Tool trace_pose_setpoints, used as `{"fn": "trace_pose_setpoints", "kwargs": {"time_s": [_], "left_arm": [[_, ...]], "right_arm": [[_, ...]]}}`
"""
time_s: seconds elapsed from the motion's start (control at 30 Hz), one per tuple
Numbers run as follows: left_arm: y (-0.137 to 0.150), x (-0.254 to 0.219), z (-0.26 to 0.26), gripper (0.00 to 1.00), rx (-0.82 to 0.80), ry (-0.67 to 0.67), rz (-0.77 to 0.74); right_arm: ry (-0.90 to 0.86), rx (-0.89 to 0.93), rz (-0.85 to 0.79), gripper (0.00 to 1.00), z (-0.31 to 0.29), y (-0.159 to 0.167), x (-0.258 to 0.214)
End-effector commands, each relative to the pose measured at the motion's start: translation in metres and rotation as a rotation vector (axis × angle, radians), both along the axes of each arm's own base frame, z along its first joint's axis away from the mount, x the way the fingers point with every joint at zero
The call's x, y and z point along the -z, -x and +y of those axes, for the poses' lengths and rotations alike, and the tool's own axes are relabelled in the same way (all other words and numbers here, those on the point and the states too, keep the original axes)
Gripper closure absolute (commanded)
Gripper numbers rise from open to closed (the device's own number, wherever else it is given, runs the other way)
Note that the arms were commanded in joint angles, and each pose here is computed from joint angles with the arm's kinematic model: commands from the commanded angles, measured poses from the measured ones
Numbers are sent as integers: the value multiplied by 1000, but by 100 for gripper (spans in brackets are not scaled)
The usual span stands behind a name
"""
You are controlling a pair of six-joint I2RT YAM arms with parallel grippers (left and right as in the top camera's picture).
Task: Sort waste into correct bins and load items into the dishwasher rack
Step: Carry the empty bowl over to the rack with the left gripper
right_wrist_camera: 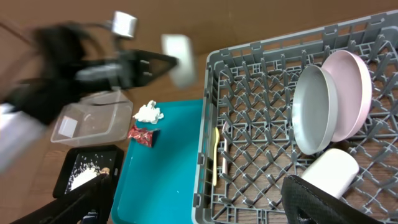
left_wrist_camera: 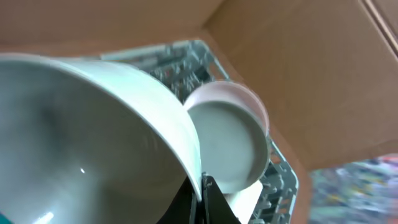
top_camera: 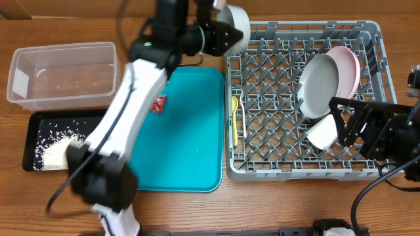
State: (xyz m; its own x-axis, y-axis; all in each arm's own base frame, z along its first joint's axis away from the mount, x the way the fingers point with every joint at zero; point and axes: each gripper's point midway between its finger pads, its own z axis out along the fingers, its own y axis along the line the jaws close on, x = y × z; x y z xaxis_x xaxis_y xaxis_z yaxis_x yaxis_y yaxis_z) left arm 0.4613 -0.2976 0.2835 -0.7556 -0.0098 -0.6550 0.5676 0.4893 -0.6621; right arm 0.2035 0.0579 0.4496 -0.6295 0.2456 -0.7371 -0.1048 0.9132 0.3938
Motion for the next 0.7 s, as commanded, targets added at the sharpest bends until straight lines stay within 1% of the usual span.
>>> {"fn": "trace_pose_setpoints", "kwargs": {"time_s": [0.0, 0.17, 0.27, 0.43, 0.67], "left_arm": [[18, 9, -31, 96, 145, 114, 123], [21, 30, -59, 96, 248, 181, 168], [20, 43, -64, 96, 268, 202, 215], [23, 63, -66, 96, 291, 202, 285], [27, 71, -64, 96, 306, 194, 295]], "right_arm": [[-6, -5, -10, 10, 1, 2, -3], [-6, -5, -7, 10, 1, 3, -2], [-5, -5, 2, 10, 1, 4, 0], [-3, -2, 18, 10, 1, 6, 3], [-3, -2, 24, 10, 1, 7, 4]]}}
